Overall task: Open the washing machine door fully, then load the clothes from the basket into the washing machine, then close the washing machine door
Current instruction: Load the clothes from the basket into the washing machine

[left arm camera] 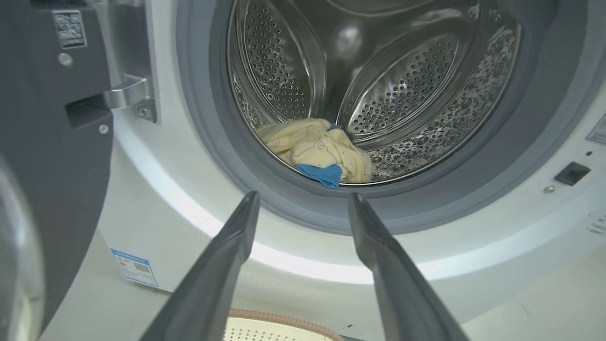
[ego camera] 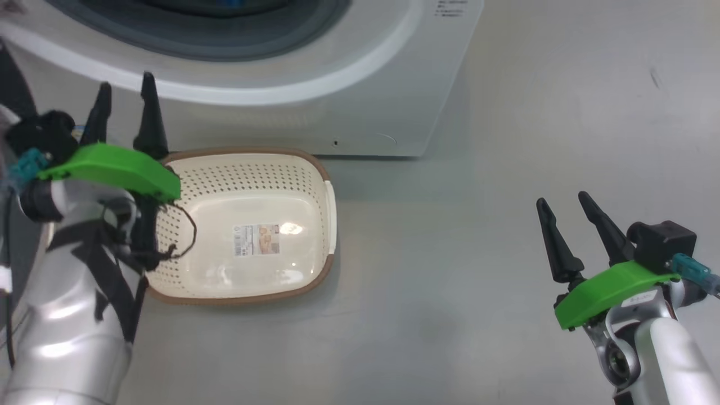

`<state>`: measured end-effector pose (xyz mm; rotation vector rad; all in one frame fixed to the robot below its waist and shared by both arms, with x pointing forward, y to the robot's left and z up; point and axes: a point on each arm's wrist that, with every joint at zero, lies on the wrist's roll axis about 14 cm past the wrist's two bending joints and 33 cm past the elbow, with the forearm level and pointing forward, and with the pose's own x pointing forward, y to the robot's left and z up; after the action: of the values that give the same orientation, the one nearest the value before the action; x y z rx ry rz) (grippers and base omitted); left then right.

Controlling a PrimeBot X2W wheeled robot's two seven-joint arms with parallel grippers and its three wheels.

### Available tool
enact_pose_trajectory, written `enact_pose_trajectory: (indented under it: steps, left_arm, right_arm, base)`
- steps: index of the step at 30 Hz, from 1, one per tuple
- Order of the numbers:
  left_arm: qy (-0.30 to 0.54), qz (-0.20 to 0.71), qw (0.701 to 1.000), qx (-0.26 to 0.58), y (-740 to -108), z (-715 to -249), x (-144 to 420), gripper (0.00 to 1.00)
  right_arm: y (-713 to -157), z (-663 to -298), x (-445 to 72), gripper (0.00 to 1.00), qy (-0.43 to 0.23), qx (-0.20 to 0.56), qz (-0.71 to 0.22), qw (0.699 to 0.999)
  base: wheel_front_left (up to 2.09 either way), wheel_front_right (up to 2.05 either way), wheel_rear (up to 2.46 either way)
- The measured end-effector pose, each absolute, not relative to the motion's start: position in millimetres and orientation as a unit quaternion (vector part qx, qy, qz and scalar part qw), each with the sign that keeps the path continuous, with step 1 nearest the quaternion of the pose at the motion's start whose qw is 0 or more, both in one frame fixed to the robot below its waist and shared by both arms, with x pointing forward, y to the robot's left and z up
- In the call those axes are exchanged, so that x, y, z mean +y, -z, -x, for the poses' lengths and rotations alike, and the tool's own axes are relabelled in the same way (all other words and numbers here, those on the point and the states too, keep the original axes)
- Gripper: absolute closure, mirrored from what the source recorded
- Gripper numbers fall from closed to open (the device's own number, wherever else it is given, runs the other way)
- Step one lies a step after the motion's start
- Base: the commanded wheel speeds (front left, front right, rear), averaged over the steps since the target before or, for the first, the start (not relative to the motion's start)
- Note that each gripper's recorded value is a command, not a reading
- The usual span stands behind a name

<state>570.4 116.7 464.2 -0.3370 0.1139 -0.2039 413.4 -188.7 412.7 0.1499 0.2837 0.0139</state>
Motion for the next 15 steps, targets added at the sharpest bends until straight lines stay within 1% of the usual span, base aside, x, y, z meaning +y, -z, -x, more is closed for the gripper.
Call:
enact_pose_trajectory:
  steps: [7, 11, 15]
  left_arm:
    - [0.044, 0.129, 0.989, 0.051, -463, -495, 162, 0.0]
    - [0.024, 0.118, 0.992, 0.037, -472, -471, 177, 0.0]
    - [0.007, 0.104, 0.994, 0.019, -483, -441, 188, 0.0]
  right_arm:
    - [-441, -422, -160, 0.0, -0.052, 0.117, -0.064, 0.99]
    - [-456, -424, -149, 0.0, -0.069, 0.102, -0.063, 0.99]
    - [-466, -417, -141, 0.0, -0.081, 0.096, -0.057, 0.99]
  base:
    - [0.0, 0.0, 0.0]
    - [0.0, 0.0, 0.0]
    - [0.0, 0.0, 0.0]
